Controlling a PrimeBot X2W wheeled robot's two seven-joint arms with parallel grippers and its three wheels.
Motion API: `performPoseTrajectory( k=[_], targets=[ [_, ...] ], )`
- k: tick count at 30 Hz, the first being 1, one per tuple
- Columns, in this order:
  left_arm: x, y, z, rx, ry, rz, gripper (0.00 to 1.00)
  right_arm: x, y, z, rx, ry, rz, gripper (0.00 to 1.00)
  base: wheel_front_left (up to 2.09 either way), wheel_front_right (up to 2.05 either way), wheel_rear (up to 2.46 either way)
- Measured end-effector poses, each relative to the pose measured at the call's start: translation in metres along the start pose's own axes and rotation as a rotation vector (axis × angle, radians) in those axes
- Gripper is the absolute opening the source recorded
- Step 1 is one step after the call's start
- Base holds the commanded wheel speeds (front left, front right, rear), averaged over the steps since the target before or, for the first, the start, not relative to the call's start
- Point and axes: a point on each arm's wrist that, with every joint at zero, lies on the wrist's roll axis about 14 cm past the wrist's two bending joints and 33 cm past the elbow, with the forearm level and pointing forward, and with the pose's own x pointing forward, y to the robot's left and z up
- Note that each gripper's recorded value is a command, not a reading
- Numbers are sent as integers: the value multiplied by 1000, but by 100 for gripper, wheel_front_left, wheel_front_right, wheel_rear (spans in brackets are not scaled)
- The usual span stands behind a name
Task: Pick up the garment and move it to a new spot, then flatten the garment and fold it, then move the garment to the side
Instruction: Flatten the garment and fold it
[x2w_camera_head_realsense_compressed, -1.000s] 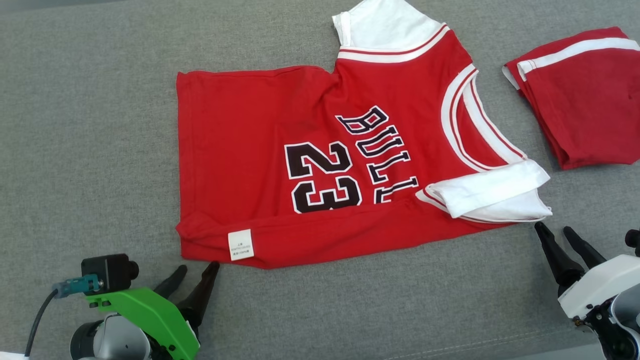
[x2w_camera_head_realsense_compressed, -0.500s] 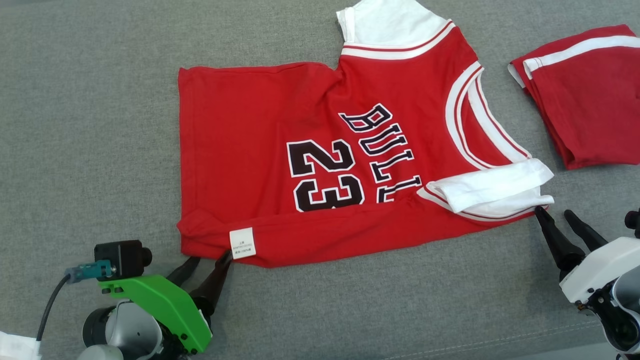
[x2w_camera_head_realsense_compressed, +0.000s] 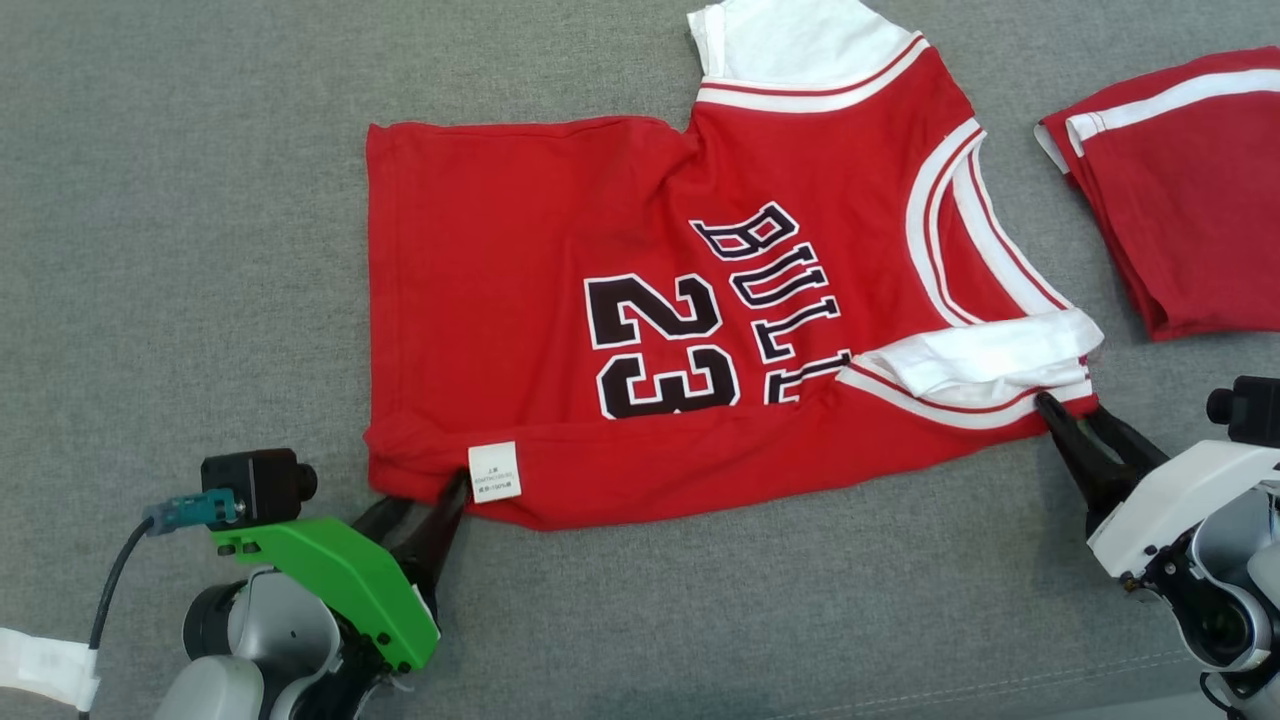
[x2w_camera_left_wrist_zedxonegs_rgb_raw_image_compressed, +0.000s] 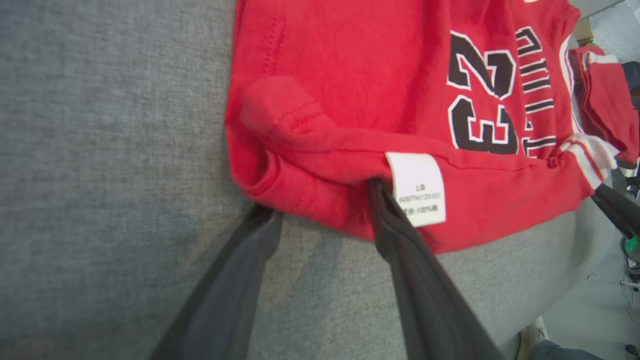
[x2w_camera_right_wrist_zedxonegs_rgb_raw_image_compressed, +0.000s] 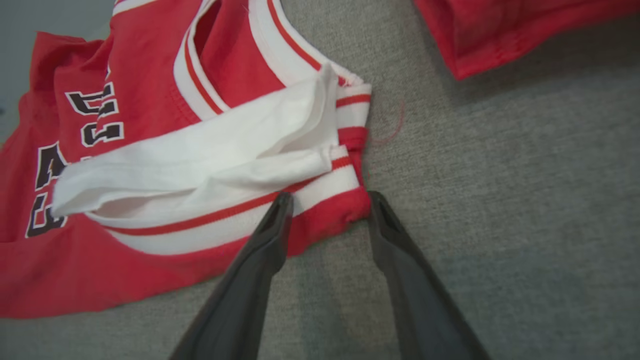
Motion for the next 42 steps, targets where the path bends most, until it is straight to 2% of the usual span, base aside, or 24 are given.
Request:
performPoseTrajectory(
  k=[1,6,11,16,21,24,25,26,29,32,37,42],
  targets=[
    [1,-1,2,-4,-13,-1,0,1,1,0,5,2,8,0,0,0,0],
    [0,-11,7,-26,-35,-33,0,3,13,0,83,-3,57,0,0,0,0],
    [-13,-31,40,-28,-139,-111,0,-1,26,45,188,-131,133,0,0,0,0],
    [-36,-62,85,12,-271,-223,0,-16,24,102,187,-262,174,0,0,0,0],
    [-58,-76,105,36,-340,-266,0,-35,12,128,162,-314,161,0,0,0,0],
    [-69,-79,107,18,-366,-272,0,-43,11,120,177,-297,161,0,0,0,0],
    [-72,-79,104,-18,-370,-275,0,-45,10,113,189,-280,157,0,0,0,0],
    [-73,-78,89,-104,-351,-282,0,-49,3,95,220,-244,134,0,0,0,0],
    [-70,-60,62,-173,-313,-216,0,-54,-6,65,279,-187,94,0,0,0,0],
    [-70,-34,38,-209,-282,-120,0,-57,-7,37,343,-138,78,0,0,0,0],
    [-70,-9,17,-266,-285,-24,0,-62,-12,-1,375,-44,35,0,0,0,0],
    [-68,8,3,-296,-271,35,0,-64,-13,-17,378,-1,21,0,0,0,0]
  ],
)
